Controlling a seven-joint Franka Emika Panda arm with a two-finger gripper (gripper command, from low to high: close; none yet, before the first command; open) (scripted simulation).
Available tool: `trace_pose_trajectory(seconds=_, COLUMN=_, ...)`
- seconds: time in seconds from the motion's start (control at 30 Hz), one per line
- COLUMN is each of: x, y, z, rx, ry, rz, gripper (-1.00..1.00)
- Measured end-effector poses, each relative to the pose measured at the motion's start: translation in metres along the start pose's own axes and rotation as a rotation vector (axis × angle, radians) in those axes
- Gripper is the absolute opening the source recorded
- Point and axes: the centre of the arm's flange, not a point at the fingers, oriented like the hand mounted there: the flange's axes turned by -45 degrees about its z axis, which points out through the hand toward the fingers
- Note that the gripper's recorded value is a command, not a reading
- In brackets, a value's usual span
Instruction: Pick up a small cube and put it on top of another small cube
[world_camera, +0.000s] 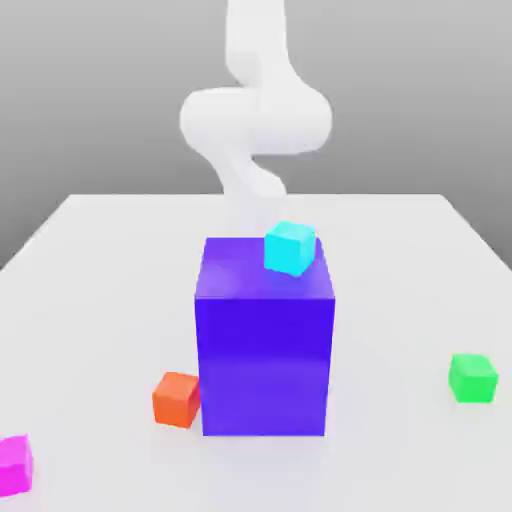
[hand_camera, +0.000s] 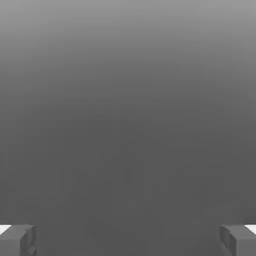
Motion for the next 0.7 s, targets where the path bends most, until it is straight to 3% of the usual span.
trace_pose_trajectory(seconds=0.37, x=-0.019, y=0.102, z=0.187, rx=-0.148, ry=-0.250, rz=0.402, gripper=0.00)
trace_pose_trajectory(seconds=0.7, x=-0.114, y=0.221, z=0.325, rx=-0.317, ry=-0.448, rz=0.791, gripper=0.00)
